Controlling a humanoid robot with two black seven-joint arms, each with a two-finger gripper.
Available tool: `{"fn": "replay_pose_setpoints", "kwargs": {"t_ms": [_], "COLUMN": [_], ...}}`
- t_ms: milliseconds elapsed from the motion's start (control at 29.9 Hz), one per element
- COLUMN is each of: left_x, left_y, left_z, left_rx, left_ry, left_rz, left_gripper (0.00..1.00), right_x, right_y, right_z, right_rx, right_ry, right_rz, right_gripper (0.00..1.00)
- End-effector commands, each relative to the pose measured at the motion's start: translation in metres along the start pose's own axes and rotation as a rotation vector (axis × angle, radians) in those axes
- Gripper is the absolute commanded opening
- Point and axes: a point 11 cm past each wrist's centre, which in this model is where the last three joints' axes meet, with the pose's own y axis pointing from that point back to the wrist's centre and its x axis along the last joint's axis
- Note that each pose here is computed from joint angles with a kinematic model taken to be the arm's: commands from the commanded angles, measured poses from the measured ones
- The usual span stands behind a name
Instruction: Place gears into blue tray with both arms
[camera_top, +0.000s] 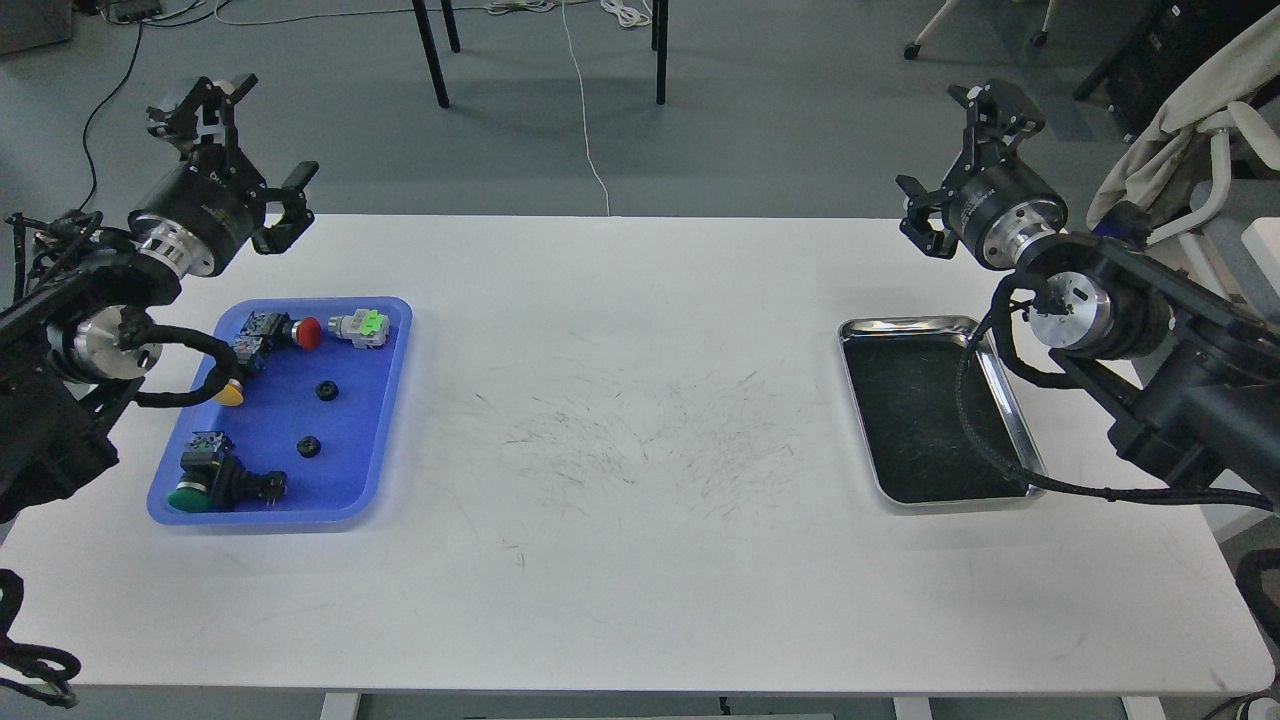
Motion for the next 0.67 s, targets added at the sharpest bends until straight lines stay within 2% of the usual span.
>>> {"fn": "replay_pose_setpoints", "kwargs": {"t_ms": [0,635], "left_x": [0.0,0.009], "left_y": [0.0,0.008], "left_z": [0.0,-0.007], "left_rx": [-0.001,-0.01], "left_ry": [0.0,0.036], "left_rz": [0.003,0.033], "left_gripper": [0.99,0.99], "right_x": [-0.001,-0.015], "right_y": [0.0,-0.011], "right_z": [0.001,0.013], "right_rx": [0.0,-0.004], "right_ry": [-0.003,-0.056], "right_rz": [0.0,0.006], "right_gripper": [0.99,0.99]}}
